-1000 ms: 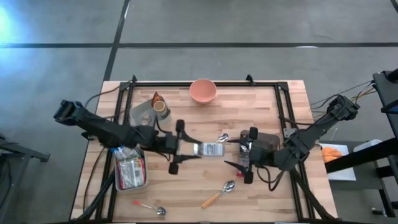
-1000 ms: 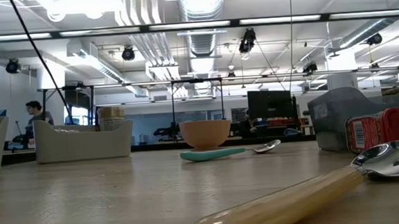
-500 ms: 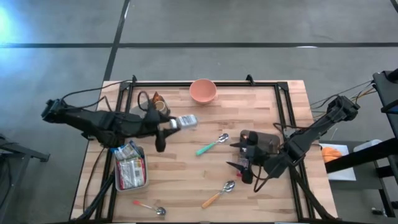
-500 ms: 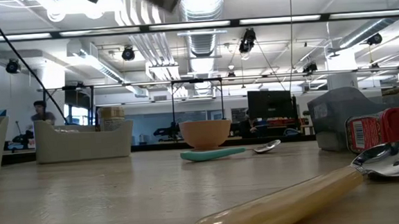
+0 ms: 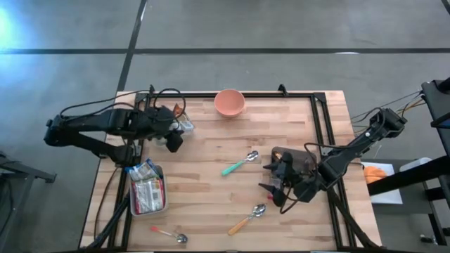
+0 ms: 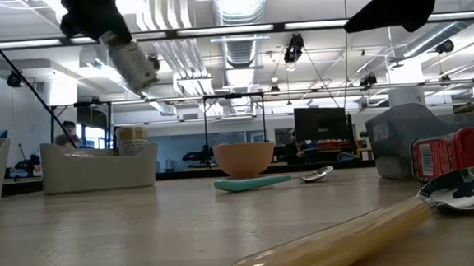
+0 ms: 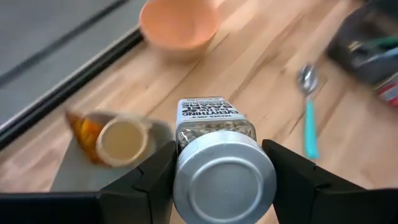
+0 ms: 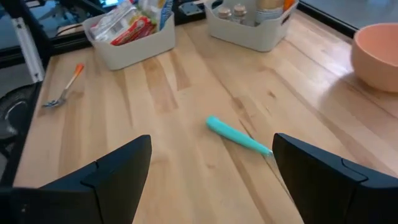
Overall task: Pick & Place Food Item
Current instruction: Put the bagel seasoning bottle into the top gray bin
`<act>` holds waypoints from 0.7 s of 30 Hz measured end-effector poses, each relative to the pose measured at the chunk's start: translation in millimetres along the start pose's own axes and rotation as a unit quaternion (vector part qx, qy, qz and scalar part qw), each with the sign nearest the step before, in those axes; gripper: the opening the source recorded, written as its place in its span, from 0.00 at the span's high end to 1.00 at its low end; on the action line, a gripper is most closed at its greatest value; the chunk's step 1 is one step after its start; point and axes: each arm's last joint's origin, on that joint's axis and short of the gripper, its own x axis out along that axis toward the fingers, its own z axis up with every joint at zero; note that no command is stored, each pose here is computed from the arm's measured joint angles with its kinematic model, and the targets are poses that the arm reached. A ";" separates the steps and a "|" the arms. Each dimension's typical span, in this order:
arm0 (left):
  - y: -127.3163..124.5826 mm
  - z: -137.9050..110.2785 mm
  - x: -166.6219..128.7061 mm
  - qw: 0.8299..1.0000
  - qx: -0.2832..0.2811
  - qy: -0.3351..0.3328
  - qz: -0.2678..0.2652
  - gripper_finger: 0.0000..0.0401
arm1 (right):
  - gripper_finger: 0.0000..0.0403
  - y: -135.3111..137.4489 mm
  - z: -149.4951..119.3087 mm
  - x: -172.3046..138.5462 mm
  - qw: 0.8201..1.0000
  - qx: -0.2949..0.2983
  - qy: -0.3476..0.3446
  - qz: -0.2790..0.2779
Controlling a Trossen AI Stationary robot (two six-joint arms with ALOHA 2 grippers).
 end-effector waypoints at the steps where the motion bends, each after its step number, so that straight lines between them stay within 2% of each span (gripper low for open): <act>1: 2.3 -1.0 0.7 1.000 -0.002 0.012 0.003 0.51 | 0.17 0.7 0.9 -0.2 1.000 -0.002 0.000 0.003; 6: 14.2 -7.1 6.8 0.996 -0.020 0.085 0.029 0.51 | 0.17 1.1 1.3 -0.2 1.000 -0.016 -0.002 0.005; 14: 19.6 -11.1 32.3 0.977 -0.001 0.184 0.105 0.51 | 0.17 1.1 1.3 -0.2 1.000 -0.018 0.000 0.007; 21: 19.6 -7.8 58.1 0.964 0.024 0.240 0.115 0.51 | 0.17 1.2 0.9 -0.3 1.000 -0.019 0.001 0.008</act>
